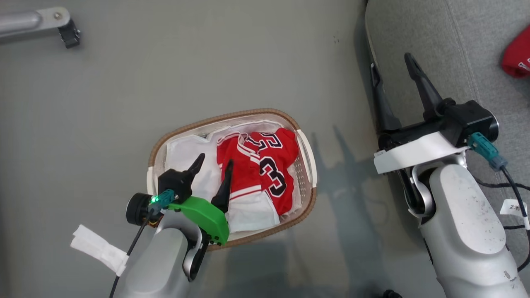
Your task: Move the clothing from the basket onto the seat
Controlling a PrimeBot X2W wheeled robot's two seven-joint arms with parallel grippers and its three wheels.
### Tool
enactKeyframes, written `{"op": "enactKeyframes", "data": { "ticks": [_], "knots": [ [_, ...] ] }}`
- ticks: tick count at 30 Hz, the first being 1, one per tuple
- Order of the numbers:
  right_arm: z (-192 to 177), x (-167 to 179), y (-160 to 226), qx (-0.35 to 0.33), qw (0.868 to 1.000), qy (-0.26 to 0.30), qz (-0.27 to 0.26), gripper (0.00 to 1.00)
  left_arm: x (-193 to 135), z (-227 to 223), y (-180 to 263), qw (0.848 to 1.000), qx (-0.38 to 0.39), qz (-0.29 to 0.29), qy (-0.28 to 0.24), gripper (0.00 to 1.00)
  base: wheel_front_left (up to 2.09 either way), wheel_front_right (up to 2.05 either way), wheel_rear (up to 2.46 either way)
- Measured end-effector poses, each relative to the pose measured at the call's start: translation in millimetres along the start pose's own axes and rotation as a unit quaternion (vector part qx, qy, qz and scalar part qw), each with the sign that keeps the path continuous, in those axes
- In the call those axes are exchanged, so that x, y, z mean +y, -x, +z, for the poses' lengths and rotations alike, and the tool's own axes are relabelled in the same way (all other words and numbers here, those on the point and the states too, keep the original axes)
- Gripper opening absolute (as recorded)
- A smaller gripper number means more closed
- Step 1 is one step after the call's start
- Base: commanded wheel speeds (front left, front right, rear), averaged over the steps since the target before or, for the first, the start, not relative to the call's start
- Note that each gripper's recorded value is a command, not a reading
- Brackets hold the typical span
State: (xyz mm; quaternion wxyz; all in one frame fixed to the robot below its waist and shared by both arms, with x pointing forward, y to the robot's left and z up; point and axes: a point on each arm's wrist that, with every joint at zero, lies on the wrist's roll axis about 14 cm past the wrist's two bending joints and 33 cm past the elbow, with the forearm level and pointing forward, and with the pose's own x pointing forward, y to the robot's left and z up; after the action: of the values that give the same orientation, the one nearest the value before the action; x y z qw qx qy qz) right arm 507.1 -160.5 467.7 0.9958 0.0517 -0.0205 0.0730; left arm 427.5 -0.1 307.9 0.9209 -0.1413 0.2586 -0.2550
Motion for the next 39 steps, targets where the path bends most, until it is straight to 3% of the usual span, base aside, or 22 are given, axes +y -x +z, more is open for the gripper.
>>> {"op": "enactKeyframes", "data": {
  "ticks": [14,21,39],
  "knots": [
    [-53.1,-33.3,-5.7,0.048,0.998,0.022,-0.030,1.00,-6.1,-80.3,-59.6,0.991,0.119,-0.052,0.016,1.00,0.00,0.00,0.00],
    [-75.0,-42.7,-6.1,0.068,0.997,0.016,-0.039,1.00,-10.7,-127.1,-59.8,0.981,0.178,-0.067,0.035,1.00,0.00,0.00,0.00],
    [-104.6,-52.2,-3.8,0.098,0.994,0.006,-0.049,1.00,-1.5,-162.2,-73.2,0.972,0.222,-0.072,0.040,1.00,0.00,0.00,0.00]
  ]
}}
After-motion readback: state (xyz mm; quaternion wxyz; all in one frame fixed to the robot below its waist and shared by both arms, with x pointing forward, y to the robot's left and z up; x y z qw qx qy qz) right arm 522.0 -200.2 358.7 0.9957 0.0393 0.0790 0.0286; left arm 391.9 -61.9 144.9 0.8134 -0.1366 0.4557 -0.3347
